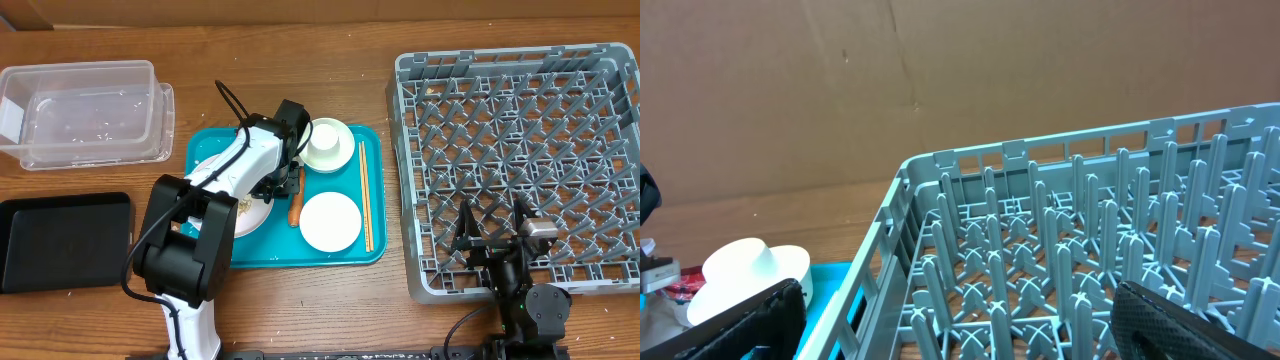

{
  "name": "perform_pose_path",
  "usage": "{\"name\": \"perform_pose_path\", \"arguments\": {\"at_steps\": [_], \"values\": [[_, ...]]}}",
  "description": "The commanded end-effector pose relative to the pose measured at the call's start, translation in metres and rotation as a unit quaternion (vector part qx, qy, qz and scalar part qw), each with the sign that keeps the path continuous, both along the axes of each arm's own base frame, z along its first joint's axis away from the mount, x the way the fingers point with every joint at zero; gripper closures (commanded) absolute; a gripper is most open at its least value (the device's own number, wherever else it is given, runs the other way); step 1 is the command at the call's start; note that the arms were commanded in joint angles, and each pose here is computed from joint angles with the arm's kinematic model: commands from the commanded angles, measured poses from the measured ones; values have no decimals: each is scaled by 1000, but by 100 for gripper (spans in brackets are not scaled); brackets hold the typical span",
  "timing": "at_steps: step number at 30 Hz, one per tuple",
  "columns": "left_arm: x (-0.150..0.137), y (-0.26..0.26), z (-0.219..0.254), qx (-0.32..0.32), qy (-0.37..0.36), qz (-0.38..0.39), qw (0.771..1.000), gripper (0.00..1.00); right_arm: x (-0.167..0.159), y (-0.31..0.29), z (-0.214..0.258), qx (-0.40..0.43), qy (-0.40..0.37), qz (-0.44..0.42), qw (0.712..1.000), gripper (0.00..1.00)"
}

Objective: Sort waste into correct bins and load items into the dishwasher
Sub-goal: 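Lift the white plate with the left gripper and carry it left over the black tray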

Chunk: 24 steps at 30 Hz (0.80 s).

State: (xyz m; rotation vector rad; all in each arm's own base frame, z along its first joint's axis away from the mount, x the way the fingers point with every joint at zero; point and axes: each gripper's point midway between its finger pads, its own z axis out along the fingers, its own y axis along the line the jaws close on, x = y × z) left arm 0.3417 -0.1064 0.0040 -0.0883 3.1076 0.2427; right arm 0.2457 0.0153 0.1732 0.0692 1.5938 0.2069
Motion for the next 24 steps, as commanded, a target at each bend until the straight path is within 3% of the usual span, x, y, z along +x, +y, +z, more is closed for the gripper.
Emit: {"name": "perform_pose_path", "arguments": {"at_steps": [1, 2, 24], "values": [[-11, 7, -10, 15, 21, -4, 1000, 92, 0, -3, -3, 0, 0, -7, 1000, 0], [-12, 7, -9, 15, 22, -4, 1000, 96, 0, -3, -3, 0, 0, -7, 1000, 0], [8, 5, 53, 30, 20, -5, 999, 96, 0, -3, -3, 0, 0, -7, 1000, 0]]}}
